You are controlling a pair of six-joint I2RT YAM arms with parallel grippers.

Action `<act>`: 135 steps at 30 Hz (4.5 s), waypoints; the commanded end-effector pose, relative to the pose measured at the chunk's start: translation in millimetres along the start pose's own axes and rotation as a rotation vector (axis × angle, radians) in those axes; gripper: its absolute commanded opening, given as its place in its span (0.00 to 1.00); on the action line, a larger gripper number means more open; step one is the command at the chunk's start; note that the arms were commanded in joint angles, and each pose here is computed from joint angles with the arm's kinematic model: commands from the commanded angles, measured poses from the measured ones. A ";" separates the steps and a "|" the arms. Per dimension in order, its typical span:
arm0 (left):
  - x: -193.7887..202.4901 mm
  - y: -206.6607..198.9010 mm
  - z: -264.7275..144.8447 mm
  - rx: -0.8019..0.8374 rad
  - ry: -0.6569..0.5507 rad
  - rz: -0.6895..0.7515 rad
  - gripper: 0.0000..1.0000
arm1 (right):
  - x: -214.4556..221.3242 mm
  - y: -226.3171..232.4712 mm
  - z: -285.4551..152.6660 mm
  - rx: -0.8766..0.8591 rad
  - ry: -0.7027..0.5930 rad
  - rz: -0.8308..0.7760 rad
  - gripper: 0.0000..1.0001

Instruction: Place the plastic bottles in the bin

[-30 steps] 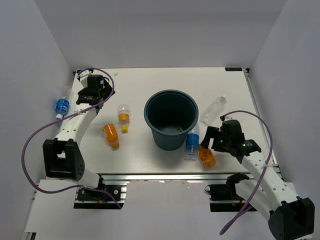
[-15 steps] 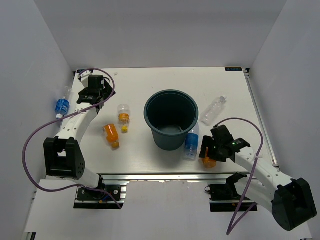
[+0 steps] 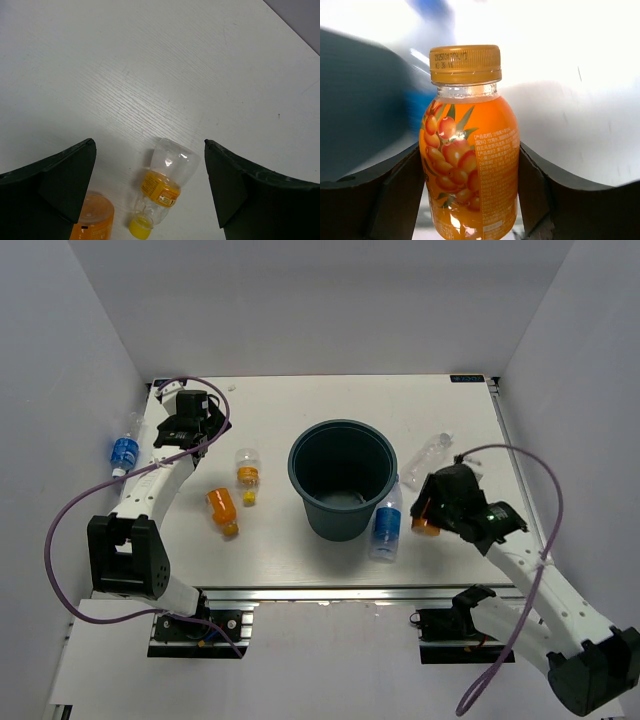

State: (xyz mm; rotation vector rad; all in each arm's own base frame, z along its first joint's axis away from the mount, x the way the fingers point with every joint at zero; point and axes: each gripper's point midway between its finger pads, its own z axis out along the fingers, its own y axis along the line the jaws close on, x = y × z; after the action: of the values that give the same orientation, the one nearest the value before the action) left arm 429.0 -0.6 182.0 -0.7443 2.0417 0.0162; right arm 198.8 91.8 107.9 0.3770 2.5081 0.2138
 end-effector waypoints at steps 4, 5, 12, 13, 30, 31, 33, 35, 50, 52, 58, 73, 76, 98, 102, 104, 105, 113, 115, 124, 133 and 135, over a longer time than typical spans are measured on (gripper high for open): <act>-5.3 -9.9 -12.4 0.060 0.000 -0.049 0.98 | -151.0 106.9 -110.6 -0.446 -0.548 -0.144 0.44; -4.5 -9.9 -13.1 0.061 0.005 -0.052 0.98 | -157.4 122.9 -114.7 -0.496 -0.552 -0.185 0.45; 6.5 -0.9 -25.5 0.062 0.011 -0.107 0.98 | -159.9 237.8 -152.2 -0.871 -0.562 -0.500 0.46; 11.8 -3.6 -27.0 0.083 0.028 -0.113 0.98 | -158.2 244.2 -148.8 -0.876 -0.558 -0.517 0.51; 60.5 -0.4 -30.9 0.036 0.145 -0.066 0.98 | -139.9 244.0 -119.7 -0.852 -0.523 -0.579 0.85; 63.3 0.0 -28.8 0.029 0.152 -0.063 0.98 | -140.8 243.9 -121.9 -0.854 -0.528 -0.578 0.85; 64.7 -2.9 -27.5 0.032 0.159 -0.057 0.98 | -140.5 243.9 -124.7 -0.861 -0.528 -0.580 0.86; 70.3 -5.5 -23.4 0.032 0.173 -0.026 0.98 | -144.2 243.0 -131.7 -0.864 -0.548 -0.578 0.88; 101.8 -39.0 22.3 0.074 0.295 0.181 0.98 | -211.6 141.6 -126.1 -0.591 -0.688 -0.315 0.89; 111.3 -36.3 30.8 0.064 0.315 0.208 0.98 | -199.7 121.5 -110.4 -0.578 -0.644 -0.222 0.89; 136.8 -40.1 51.0 0.069 0.393 0.262 0.93 | -181.0 76.2 -77.4 -0.511 -0.621 -0.081 0.89; 70.9 -62.6 37.5 0.018 0.276 0.214 0.43 | -130.9 7.8 -5.7 -0.243 -0.487 0.074 0.89; 4.2 -71.5 2.9 0.022 0.113 0.144 0.43 | -126.5 6.3 -3.4 -0.242 -0.479 0.078 0.89; 56.1 -267.8 -278.2 1.023 -0.052 0.457 0.76 | -104.1 19.5 17.4 -0.313 -0.357 -0.066 0.89; 75.8 -260.4 -282.2 1.042 -0.016 0.469 0.93 | -96.9 19.5 25.3 -0.318 -0.322 -0.074 0.90; 79.5 -256.4 -278.1 1.023 -0.008 0.462 0.98 | -95.1 22.9 26.0 -0.334 -0.309 -0.091 0.89; 76.2 -255.2 -278.9 1.016 -0.013 0.452 0.98 | -95.3 26.9 24.3 -0.345 -0.307 -0.114 0.89; 39.0 -232.2 -254.1 0.784 -0.134 0.391 0.98 | -72.5 41.7 33.5 -0.346 -0.246 -0.206 0.89; 18.0 -212.7 -237.4 0.663 -0.182 0.328 0.98 | -64.2 46.8 36.9 -0.355 -0.219 -0.212 0.89; -21.5 -104.3 -133.8 0.377 -0.145 0.092 0.98 | -40.1 68.3 69.6 -0.288 -0.140 -0.189 0.90; 20.8 -32.3 -59.0 0.183 0.022 -0.011 0.98 | -16.7 45.8 106.4 -0.093 -0.065 -0.050 0.88; 21.9 -31.1 -57.9 0.181 0.023 -0.009 0.98 | -6.1 50.4 109.8 -0.128 -0.033 -0.036 0.87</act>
State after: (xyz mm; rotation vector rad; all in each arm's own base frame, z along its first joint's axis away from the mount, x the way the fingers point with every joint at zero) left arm 390.5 -47.8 190.8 -0.6305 2.0678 -0.1065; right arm 271.1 139.3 32.5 0.1984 2.4880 0.3152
